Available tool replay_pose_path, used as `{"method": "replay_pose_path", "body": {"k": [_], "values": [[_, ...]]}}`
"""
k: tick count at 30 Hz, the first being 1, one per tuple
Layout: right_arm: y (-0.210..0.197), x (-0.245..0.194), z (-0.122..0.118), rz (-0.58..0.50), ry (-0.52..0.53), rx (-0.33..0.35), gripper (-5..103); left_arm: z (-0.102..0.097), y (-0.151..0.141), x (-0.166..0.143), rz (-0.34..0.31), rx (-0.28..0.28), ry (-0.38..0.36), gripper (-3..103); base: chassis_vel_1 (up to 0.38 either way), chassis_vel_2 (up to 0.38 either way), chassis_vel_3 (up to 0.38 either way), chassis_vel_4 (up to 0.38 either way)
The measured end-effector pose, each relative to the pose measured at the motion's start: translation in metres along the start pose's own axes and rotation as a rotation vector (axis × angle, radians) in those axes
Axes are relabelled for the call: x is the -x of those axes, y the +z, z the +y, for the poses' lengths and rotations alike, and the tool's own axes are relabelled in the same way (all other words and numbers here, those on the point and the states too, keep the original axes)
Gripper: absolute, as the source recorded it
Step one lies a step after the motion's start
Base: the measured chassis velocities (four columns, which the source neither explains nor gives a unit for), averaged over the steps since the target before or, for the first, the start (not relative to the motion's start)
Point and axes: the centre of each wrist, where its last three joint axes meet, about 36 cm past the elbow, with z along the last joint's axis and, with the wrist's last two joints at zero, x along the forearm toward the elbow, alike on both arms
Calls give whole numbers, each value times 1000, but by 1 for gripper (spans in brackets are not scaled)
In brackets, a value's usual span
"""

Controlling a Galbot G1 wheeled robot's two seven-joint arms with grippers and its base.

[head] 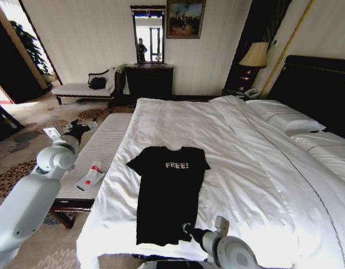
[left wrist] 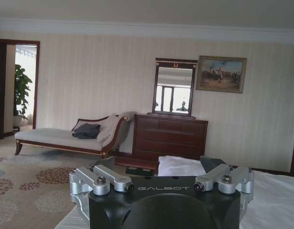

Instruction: Fold the clothes on the bed.

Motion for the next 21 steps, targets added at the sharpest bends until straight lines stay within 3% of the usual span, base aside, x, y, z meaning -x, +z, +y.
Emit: {"method": "replay_pose_path", "body": {"k": [1,3,4,6,7,10,13,14,16,18,19,21], "values": [[0,-1,0,0,0,0,31,0,0,0,0,0,1,100,0,0,0,0],[0,-3,0,-1,-1,0,31,0,0,-1,0,1,2,100,0,0,0,0],[0,-4,0,-2,-2,0,41,-1,0,-1,-1,1,2,100,0,0,0,0],[0,-7,0,-5,-4,0,41,0,-1,-1,-2,1,1,100,0,0,0,0],[0,-8,0,-5,-5,0,52,0,-1,-1,-2,1,1,100,0,0,0,0],[2,-12,0,0,-7,2,56,0,-1,-2,-4,1,0,100,0,0,0,0],[3,-12,0,7,-5,3,56,0,-1,-2,-4,0,1,100,0,0,0,0],[5,-11,0,14,-4,3,44,-1,-1,-2,-4,-1,1,100,0,0,0,0],[7,-8,-1,20,3,2,33,-1,-1,-3,-4,-1,2,100,0,0,0,0],[6,-5,-2,19,8,2,33,-1,-1,-3,-4,-1,3,100,0,0,0,0],[6,-4,-3,18,10,1,23,-1,0,-3,-3,-1,3,100,0,0,0,0],[6,-3,-2,17,10,1,23,-1,0,-4,-3,-1,2,100,0,0,0,0]]}}
